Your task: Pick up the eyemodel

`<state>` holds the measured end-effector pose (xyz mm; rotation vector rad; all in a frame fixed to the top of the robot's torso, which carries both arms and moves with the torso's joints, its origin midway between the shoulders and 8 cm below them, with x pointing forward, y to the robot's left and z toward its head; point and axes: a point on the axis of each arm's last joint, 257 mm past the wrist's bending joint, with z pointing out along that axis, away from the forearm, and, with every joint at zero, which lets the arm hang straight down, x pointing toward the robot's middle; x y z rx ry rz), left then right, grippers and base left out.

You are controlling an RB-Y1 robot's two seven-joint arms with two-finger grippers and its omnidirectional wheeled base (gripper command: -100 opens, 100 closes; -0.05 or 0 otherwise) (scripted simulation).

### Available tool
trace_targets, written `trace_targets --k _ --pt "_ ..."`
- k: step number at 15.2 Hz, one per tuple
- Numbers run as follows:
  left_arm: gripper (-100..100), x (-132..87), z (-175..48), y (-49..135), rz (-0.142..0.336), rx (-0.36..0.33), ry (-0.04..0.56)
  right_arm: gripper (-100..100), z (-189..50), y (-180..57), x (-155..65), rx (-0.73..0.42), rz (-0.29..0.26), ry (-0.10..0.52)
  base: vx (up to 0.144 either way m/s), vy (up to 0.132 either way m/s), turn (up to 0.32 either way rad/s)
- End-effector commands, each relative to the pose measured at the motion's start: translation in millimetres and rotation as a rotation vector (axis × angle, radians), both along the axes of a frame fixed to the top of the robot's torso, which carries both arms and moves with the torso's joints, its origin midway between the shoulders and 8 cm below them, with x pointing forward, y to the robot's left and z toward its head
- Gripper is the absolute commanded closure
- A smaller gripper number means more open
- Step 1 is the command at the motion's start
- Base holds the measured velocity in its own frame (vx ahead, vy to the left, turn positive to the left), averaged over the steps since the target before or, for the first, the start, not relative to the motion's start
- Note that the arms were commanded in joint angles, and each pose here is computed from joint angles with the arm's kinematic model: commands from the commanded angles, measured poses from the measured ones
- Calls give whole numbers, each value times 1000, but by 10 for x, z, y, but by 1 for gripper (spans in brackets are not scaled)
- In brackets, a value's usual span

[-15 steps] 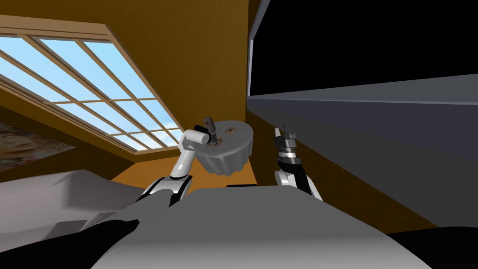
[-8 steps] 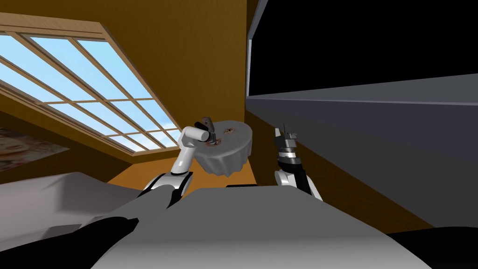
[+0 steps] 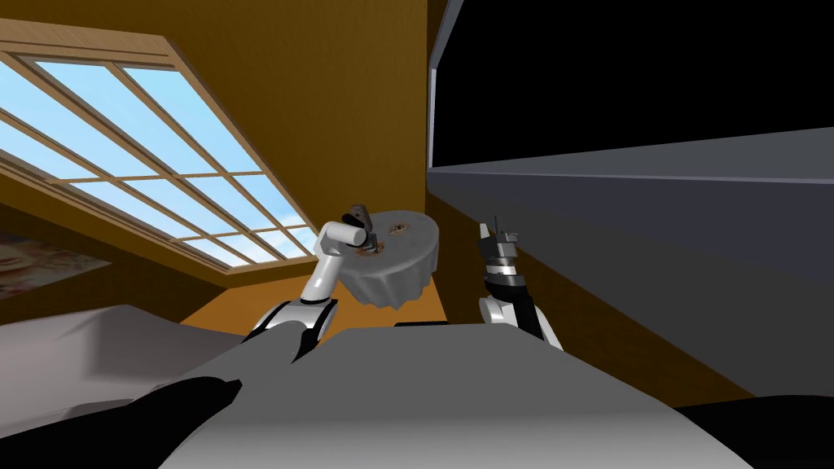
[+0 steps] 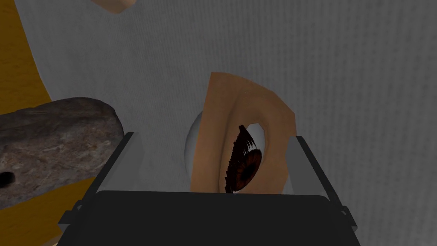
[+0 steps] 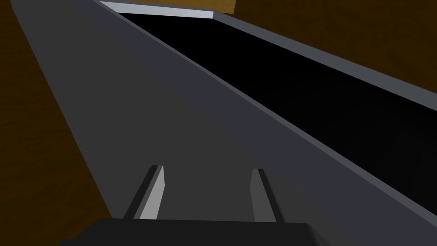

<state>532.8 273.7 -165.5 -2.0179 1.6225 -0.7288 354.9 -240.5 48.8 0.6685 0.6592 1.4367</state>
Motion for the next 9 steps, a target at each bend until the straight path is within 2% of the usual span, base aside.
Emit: trace_targets --k 1,2,6,9 --pt "-100 0 0 0 0 0 0 0 0 0 0 0 0 0 0 0 0" --pt "100 8 -4 2 0 0 -2 0 0 0 0 0 0 0 0 0 0" --pt "100 6 -7 0 -2 1 -1 0 0 0 0 0 0 0 0 0 0" --pt "100 -76 109 -41 -7 1 -1 0 0 0 0 0 0 0 -7 1 41"
